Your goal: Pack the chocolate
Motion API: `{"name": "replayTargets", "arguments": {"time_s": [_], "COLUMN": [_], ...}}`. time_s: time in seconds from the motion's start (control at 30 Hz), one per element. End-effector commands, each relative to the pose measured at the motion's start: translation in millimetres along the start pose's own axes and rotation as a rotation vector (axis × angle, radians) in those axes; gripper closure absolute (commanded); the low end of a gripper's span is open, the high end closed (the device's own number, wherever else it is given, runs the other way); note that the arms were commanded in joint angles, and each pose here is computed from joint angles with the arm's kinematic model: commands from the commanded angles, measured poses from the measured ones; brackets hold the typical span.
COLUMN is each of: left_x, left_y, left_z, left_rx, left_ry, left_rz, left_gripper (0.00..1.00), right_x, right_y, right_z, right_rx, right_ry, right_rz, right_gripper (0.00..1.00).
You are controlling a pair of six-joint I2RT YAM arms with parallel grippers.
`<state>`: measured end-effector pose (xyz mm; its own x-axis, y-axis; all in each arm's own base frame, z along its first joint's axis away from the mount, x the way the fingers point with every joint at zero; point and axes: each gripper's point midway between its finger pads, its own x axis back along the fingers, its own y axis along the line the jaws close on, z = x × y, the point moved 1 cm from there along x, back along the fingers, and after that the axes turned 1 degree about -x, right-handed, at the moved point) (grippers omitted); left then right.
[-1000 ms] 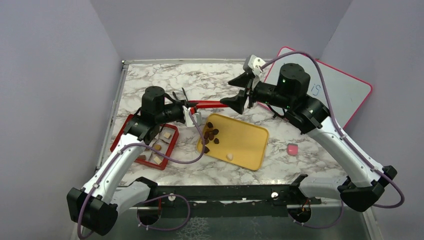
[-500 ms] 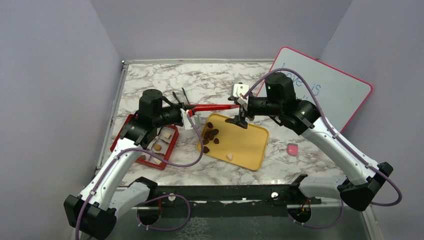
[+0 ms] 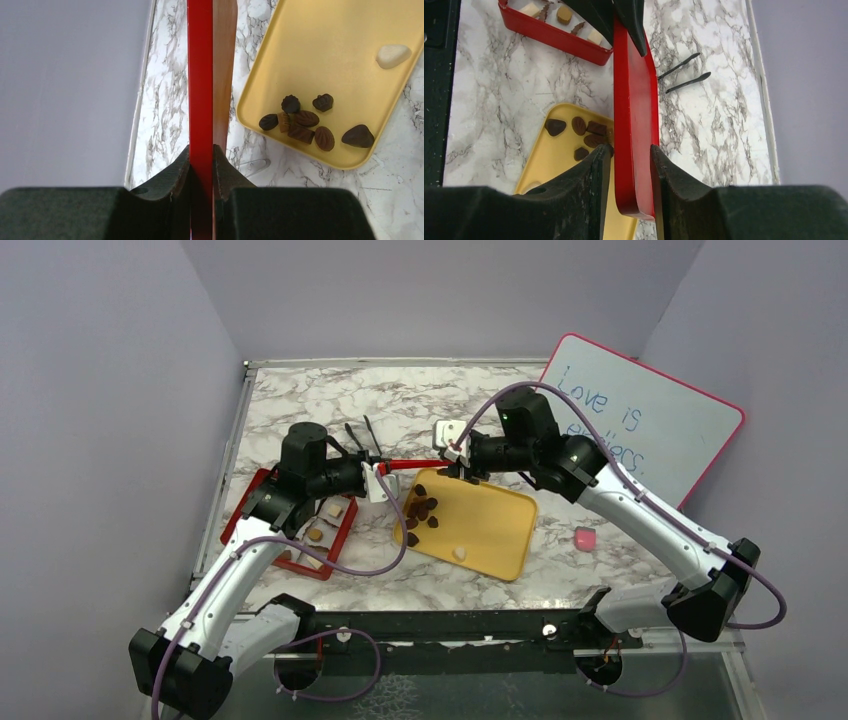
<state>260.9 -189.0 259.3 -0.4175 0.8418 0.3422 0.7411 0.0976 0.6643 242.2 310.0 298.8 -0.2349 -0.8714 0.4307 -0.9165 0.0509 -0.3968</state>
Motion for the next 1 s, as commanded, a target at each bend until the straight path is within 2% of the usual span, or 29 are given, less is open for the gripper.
{"name": "replayTargets", "arguments": {"time_s": [0.0, 0.23, 0.3, 0.5, 0.53, 0.57, 0.6, 0.77, 0.97], "left_x": [5, 8, 9, 23, 28, 33, 39, 70, 101], "left_y": [8, 11, 13, 32, 40, 48, 55, 88, 124], "left_z": [-13, -13, -13, -21, -25, -30, -36, -55, -52], "left_rx": [-0.050, -0.059, -0.062, -0.068, -0.060, -0.053, -0.037, 0.162, 0.569], "left_ry": [-0.040, -0.030, -0.021, 0.001, 0.000, -0.005, -0.016, -0.077, -0.111], "left_rz": [-0.032, -0.046, -0.055, -0.156, -0.197, -0.247, -0.291, -0.540, -0.834], "left_gripper": [0.91, 0.92, 0.86, 0.35, 0.23, 0.07, 0.02, 0.01, 0.01], "right_x": [3, 2, 5, 19, 22, 24, 25, 22, 34], "right_y": [-10, -13, -19, -33, -34, -35, -34, -30, -41], "right_z": [-8, -1, -5, -39, -44, -47, -52, -57, -71], "right_rx": [0.032, 0.027, 0.029, -0.115, -0.147, -0.180, -0.212, -0.398, -0.655], "right_ry": [0.004, 0.038, 0.031, -0.101, -0.120, -0.138, -0.164, -0.229, -0.354], "right_rz": [0.044, 0.072, 0.103, 0.214, 0.226, 0.234, 0.236, 0.246, 0.341], "right_gripper": [0.65, 0.88, 0.98, 0.99, 0.99, 0.99, 0.99, 0.99, 0.99]}}
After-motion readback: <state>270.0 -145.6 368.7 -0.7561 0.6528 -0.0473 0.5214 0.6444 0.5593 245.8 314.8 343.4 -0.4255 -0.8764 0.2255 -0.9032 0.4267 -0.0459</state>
